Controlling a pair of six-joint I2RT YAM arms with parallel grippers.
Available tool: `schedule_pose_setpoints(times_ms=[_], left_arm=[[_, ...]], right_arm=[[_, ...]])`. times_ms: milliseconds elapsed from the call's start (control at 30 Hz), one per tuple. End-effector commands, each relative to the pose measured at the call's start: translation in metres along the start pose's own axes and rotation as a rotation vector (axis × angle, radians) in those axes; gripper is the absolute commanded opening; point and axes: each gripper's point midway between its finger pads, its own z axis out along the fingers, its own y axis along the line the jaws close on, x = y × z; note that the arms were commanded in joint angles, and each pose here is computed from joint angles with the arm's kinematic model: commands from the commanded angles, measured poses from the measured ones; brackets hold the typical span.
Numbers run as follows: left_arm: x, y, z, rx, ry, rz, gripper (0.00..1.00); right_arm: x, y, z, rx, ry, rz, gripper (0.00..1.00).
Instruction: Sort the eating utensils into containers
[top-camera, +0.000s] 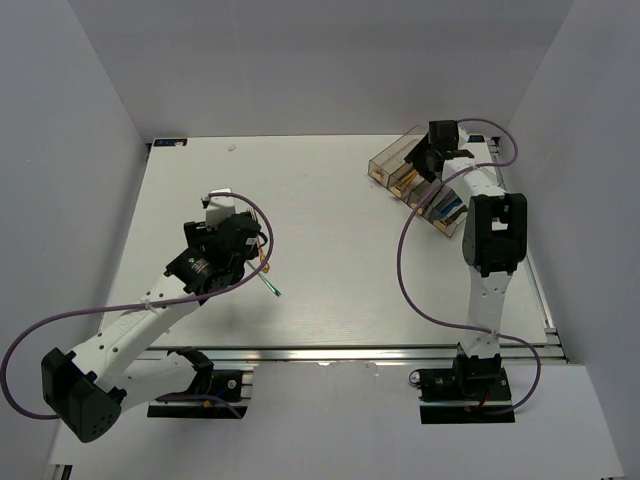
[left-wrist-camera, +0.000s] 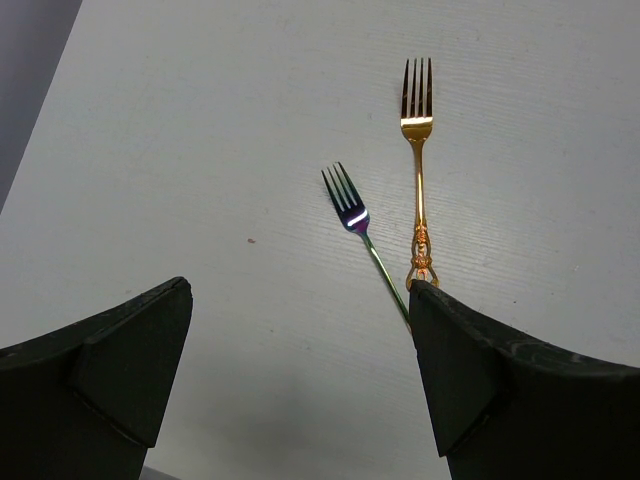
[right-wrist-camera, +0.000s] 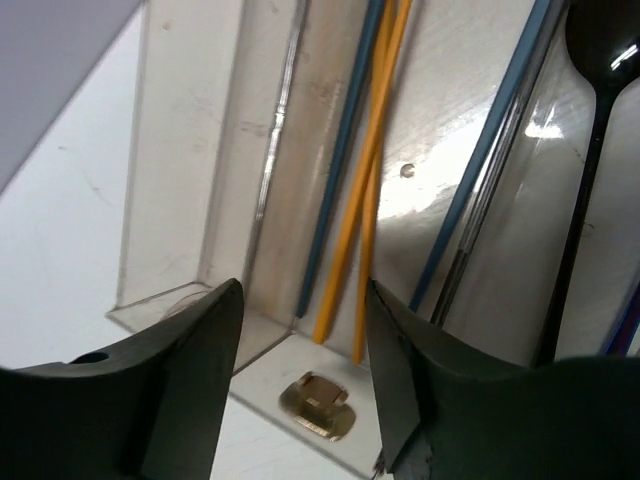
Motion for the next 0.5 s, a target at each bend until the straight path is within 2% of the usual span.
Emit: schedule_pose_setpoints(times_ms=[0,33,67,133,233,267,400,467], left_arm=[[-0.003,0.003,0.001,-0.012,-0.012,-0.029,0.98],[-0.004,0.005,0.002,-0.018,-0.01,-0.039,0.98],[-0.004,0.007,0.003,-0.026,-0.007,-0.061,0.98],[-0.007,0.011,0.005,-0.048,0.0,-0.1,0.98],[-0.007,0.012,0.007,-0.069,0.012,-0.18,0.98],[-0.006,0.006,0.009,-0.062,0.014,-0.238,0.98],[0.013,-0.022,0.024,-0.036,0.098,-0.317,0.98],[0.024,-0.037,0.035,-0.053,0.162,-0.323,0.98]], right_arm=[[-0.052,0.049,-0.057,-0.132,-0.115,0.005,0.6],[-0.057,0.056,-0.064,-0.161,-0.134,-0.023,0.6],[-0.057,0.069,-0.079,-0.196,-0.146,-0.049,0.66],[-0.056,0.086,-0.096,-0.247,-0.178,-0.148,0.7],[-0.03,0.119,-0.128,-0.319,-0.182,-0.299,0.79],[-0.012,0.133,-0.142,-0.343,-0.179,-0.39,0.89],[0.052,0.136,-0.163,-0.369,-0.097,-0.549,0.89],[0.089,0.147,-0.183,-0.461,-0.037,-0.608,0.89]])
